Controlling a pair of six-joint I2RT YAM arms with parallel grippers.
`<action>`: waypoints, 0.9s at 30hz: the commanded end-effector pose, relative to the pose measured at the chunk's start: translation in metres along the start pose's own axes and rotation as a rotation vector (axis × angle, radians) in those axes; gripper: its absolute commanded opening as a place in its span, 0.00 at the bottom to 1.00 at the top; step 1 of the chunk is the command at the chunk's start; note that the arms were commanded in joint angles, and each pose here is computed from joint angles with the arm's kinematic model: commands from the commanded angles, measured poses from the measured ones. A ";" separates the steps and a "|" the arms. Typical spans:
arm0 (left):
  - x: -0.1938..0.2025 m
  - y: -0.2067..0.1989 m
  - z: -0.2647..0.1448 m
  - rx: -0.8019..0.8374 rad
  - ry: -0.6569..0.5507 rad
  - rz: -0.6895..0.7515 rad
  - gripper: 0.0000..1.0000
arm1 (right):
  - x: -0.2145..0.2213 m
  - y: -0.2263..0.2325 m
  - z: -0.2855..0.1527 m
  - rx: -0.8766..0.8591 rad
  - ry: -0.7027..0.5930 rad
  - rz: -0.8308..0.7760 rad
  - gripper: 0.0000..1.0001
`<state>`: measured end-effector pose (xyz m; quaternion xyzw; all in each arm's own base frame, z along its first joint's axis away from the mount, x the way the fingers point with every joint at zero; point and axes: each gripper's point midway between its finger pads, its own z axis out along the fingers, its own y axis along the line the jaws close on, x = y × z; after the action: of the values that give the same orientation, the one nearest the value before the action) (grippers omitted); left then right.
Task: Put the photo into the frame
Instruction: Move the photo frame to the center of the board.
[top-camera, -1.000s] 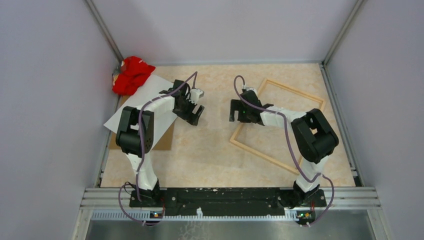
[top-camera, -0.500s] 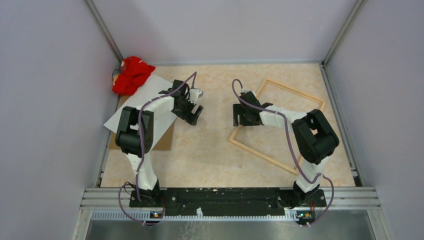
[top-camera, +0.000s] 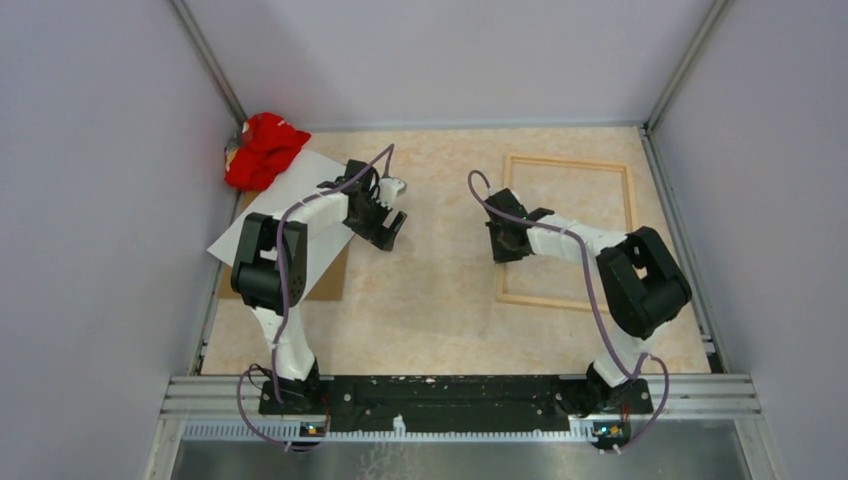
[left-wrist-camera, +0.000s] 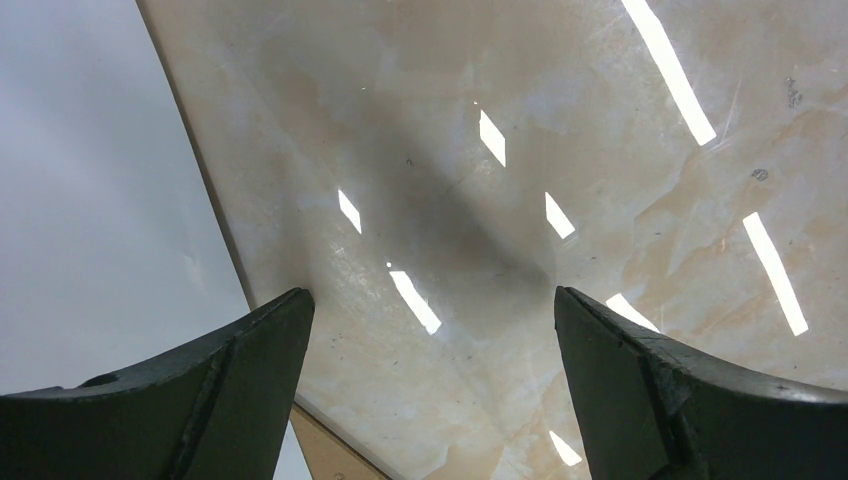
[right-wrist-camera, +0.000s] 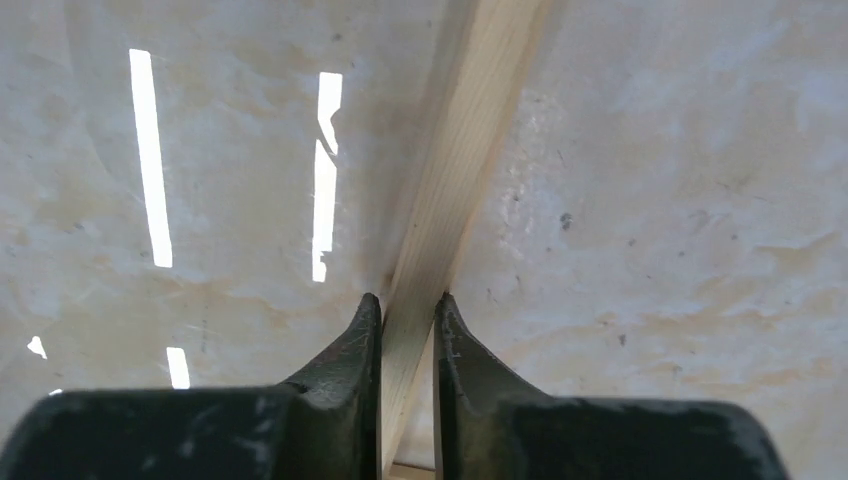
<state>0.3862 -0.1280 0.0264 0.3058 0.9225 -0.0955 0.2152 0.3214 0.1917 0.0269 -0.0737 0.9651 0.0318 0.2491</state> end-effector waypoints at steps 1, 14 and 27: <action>0.028 0.003 0.010 -0.005 0.077 -0.018 0.98 | 0.022 -0.002 -0.016 -0.031 0.071 -0.091 0.04; 0.011 0.000 -0.003 0.025 0.032 -0.020 0.98 | 0.021 -0.008 -0.027 0.008 0.058 0.016 0.29; -0.001 0.003 -0.027 0.046 -0.009 -0.024 0.98 | 0.025 -0.054 -0.004 0.183 -0.001 0.350 0.00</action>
<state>0.3811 -0.1199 0.0300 0.2969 0.9259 -0.1146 0.2037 0.3047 0.1531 0.0265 0.0523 0.9716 0.0033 0.2309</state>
